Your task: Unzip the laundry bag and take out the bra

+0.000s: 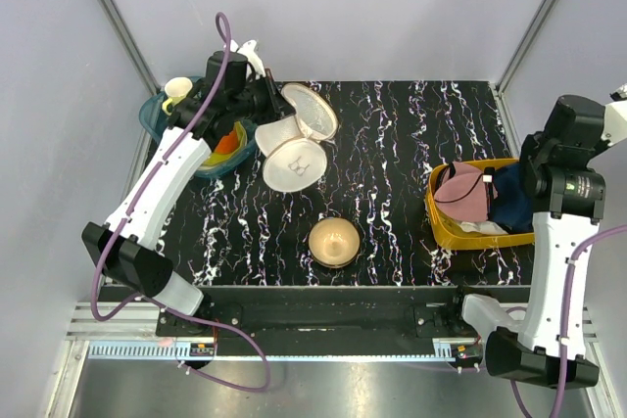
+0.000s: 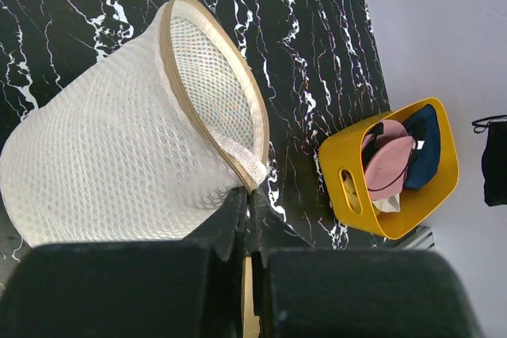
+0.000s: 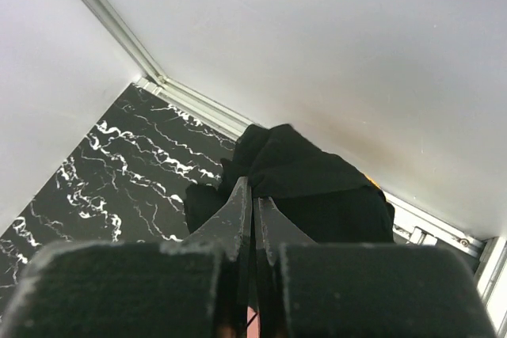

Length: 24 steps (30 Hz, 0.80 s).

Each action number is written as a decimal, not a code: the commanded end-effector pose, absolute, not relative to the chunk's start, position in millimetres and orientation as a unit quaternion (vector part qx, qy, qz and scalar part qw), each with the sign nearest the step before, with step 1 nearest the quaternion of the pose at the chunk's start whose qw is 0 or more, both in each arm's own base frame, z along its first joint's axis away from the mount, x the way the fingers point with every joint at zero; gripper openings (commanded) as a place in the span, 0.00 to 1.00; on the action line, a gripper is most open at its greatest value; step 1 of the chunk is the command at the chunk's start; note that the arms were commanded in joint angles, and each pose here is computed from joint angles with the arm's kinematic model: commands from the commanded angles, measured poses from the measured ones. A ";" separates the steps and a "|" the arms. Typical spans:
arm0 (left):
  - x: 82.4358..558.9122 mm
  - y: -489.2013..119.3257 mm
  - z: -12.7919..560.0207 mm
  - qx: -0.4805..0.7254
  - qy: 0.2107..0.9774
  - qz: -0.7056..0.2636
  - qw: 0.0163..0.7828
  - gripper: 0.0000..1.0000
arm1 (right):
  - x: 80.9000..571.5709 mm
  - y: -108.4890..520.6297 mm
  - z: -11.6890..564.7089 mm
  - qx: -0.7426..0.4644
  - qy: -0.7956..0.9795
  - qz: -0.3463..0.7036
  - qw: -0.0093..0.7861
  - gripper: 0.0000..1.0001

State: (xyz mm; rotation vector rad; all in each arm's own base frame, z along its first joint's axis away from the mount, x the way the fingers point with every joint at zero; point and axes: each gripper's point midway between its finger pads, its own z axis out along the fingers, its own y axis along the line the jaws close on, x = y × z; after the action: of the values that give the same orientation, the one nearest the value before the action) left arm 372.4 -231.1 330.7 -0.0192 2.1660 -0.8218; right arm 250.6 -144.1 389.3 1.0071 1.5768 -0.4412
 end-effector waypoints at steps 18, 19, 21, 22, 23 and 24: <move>366.5 -226.8 332.7 -0.010 0.859 -0.328 0.393 0.00 | 326.9 -74.7 123.3 0.464 0.810 0.001 0.359 0.00; 366.7 -225.9 331.6 -0.011 0.859 -0.327 0.393 0.00 | 327.0 -75.4 120.6 0.463 0.811 -0.003 0.357 0.00; 365.8 -224.6 327.6 -0.015 0.862 -0.324 0.390 0.00 | 328.4 -74.5 117.3 0.452 0.819 -0.003 0.353 0.00; 365.4 -224.9 325.6 -0.016 0.863 -0.324 0.388 0.00 | 329.5 -72.0 119.9 0.445 0.823 0.004 0.353 0.00; 366.1 -224.6 323.4 -0.017 0.864 -0.323 0.386 0.00 | 328.6 -68.6 123.2 0.434 0.829 0.011 0.354 0.08; 365.1 -225.8 321.6 -0.019 0.865 -0.324 0.383 0.00 | 329.0 -64.2 135.8 0.429 0.825 0.026 0.367 0.20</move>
State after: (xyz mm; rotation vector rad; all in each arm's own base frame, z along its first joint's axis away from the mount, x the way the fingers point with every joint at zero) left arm 365.9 -225.6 316.5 -0.0371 2.2290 -0.8047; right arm 311.8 -75.6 105.1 1.1795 2.1848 -0.0694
